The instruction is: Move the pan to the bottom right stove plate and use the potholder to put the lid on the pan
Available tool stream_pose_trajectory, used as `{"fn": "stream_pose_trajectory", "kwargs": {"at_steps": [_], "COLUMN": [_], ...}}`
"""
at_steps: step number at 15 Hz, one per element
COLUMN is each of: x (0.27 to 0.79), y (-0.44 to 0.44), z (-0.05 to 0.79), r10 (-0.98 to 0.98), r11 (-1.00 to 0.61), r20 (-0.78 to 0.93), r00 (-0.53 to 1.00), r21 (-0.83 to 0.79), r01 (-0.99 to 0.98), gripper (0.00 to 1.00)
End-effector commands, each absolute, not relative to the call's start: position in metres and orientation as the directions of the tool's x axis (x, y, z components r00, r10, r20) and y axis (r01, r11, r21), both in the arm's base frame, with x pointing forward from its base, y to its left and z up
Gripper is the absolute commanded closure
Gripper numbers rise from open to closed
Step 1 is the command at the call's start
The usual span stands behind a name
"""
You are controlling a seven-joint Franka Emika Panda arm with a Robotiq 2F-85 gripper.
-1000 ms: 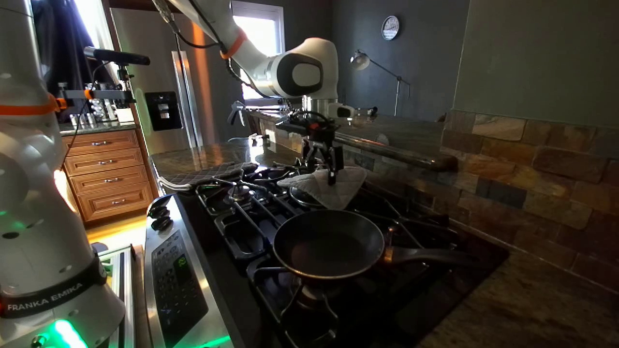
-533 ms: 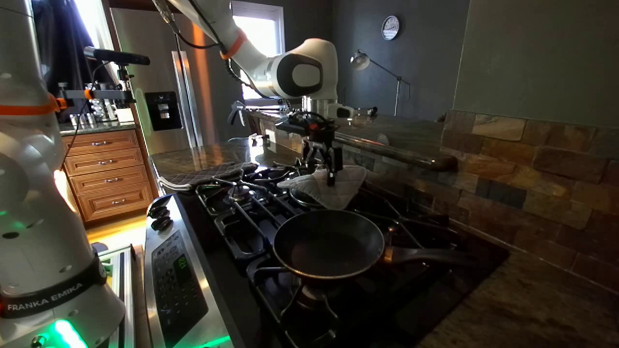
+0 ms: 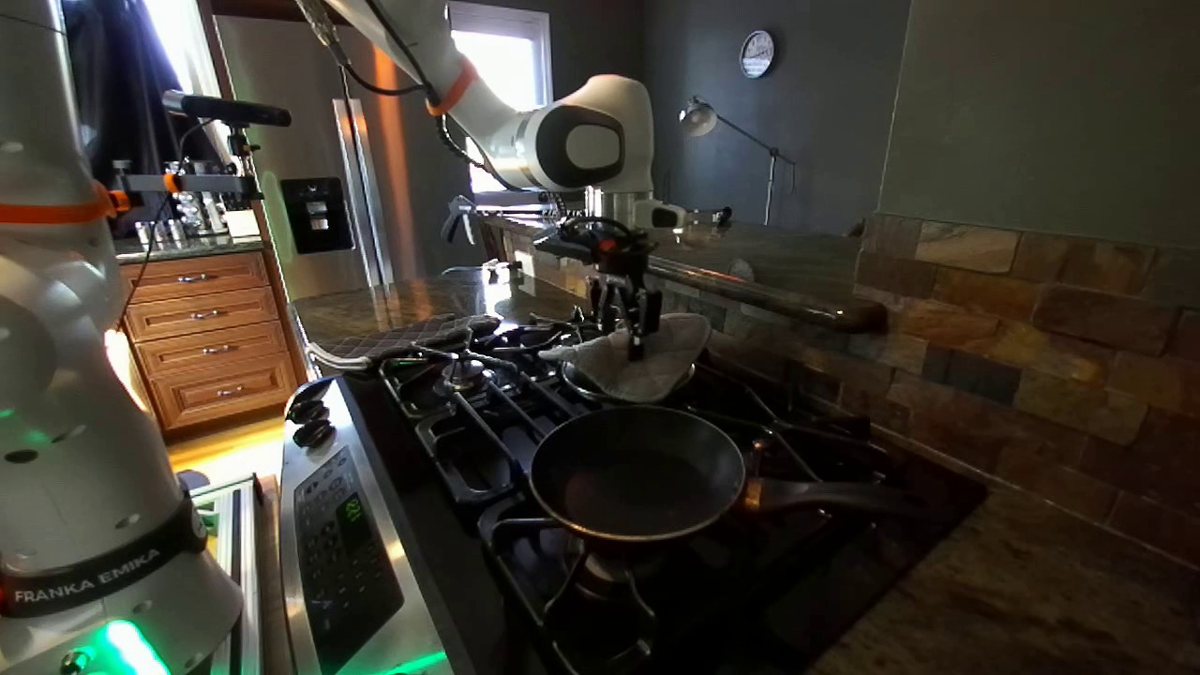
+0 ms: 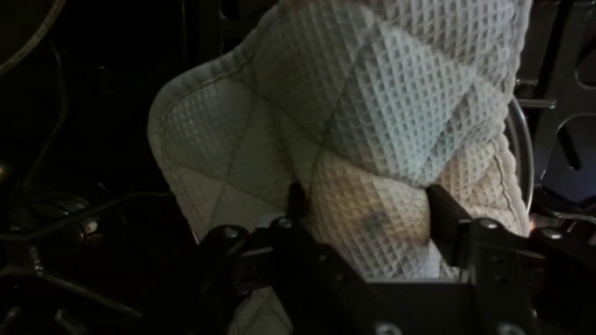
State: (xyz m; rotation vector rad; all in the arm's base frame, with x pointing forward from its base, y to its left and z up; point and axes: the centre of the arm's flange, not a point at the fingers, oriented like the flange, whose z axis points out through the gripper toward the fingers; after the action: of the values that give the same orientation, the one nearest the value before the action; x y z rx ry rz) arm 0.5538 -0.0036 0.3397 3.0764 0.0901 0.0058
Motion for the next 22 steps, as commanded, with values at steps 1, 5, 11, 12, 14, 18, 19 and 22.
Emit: {"fn": "stream_pose_trajectory", "kwargs": {"at_steps": [1,5,11,12,14,18,19,22], "x": [0.552,0.551,0.546,0.544,0.543,0.539,0.537,0.531], "y": [0.000,0.001,-0.002,-0.002,-0.003,-0.004,-0.004,-0.005], "z": [0.331,0.332,0.344,0.345,0.348,0.351,0.353,0.356], "r10": [0.058,0.061,0.059,0.054,0.050,0.051,0.047,0.043], "r11": [-0.995,-0.995,-0.996,-0.996,-0.997,-0.997,-0.997,-0.997], "r20": [0.011,0.011,0.000,-0.003,-0.004,-0.010,-0.009,-0.011], "r00": [0.998,0.998,0.998,0.999,0.999,0.999,0.999,0.999], "r21": [0.077,0.076,0.063,0.067,0.066,0.058,0.060,0.060], "r01": [0.057,0.060,0.058,0.054,0.050,0.052,0.048,0.043], "gripper": [0.65,0.70,0.70,0.70,0.70,0.70,0.70,0.70]}}
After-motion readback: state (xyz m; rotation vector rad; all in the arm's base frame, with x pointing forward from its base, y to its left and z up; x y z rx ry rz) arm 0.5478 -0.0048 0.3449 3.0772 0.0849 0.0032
